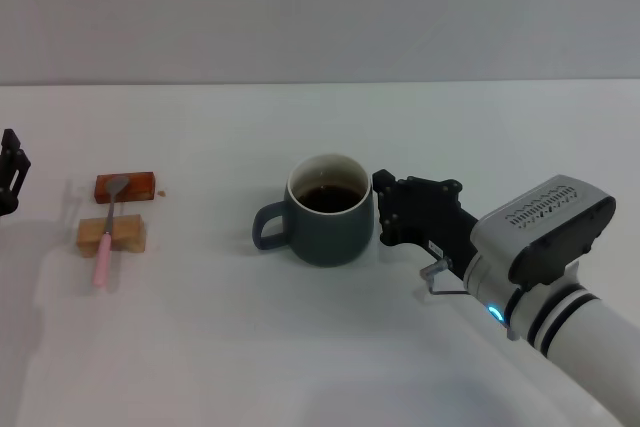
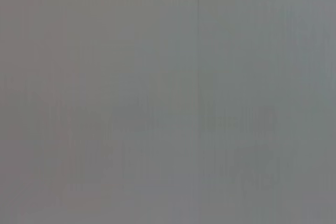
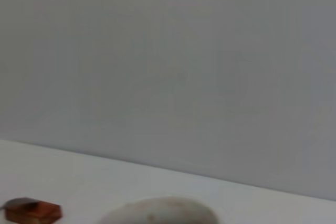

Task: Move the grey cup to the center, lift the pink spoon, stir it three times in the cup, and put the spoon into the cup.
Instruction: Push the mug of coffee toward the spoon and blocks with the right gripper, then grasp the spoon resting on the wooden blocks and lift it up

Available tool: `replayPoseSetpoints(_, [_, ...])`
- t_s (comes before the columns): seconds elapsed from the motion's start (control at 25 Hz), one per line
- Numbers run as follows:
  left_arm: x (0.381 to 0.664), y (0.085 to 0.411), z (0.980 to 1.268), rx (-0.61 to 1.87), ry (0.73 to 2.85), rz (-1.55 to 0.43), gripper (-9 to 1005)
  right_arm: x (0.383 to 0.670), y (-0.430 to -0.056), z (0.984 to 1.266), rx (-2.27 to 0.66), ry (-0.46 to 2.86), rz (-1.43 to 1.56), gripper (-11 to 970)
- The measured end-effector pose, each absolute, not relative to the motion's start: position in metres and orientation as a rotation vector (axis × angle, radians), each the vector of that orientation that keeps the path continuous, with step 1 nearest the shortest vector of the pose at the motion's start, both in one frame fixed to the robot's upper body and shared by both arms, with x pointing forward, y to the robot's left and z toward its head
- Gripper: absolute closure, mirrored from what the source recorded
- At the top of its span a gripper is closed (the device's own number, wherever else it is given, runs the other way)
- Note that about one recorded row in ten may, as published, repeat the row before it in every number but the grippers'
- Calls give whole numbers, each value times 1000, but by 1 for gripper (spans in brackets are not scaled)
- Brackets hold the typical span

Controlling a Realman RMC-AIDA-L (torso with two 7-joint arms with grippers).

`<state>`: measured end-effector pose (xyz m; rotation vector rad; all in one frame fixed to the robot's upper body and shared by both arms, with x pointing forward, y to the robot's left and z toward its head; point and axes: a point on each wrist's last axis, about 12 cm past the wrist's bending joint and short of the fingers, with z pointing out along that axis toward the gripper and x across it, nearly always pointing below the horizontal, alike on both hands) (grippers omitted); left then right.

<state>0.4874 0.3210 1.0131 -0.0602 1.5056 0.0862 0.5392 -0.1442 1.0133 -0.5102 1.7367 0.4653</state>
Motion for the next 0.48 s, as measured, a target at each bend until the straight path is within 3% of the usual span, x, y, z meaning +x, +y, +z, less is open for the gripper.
replayPoseSetpoints(0.24, [485,321,1012,-55,1511,84,271,534,-177,1010,-382,1695,391,960])
replayPoseSetpoints(0.48, [476,316,1011,-40,1502,54,275,508,-237,1008,-168,1572,240,960])
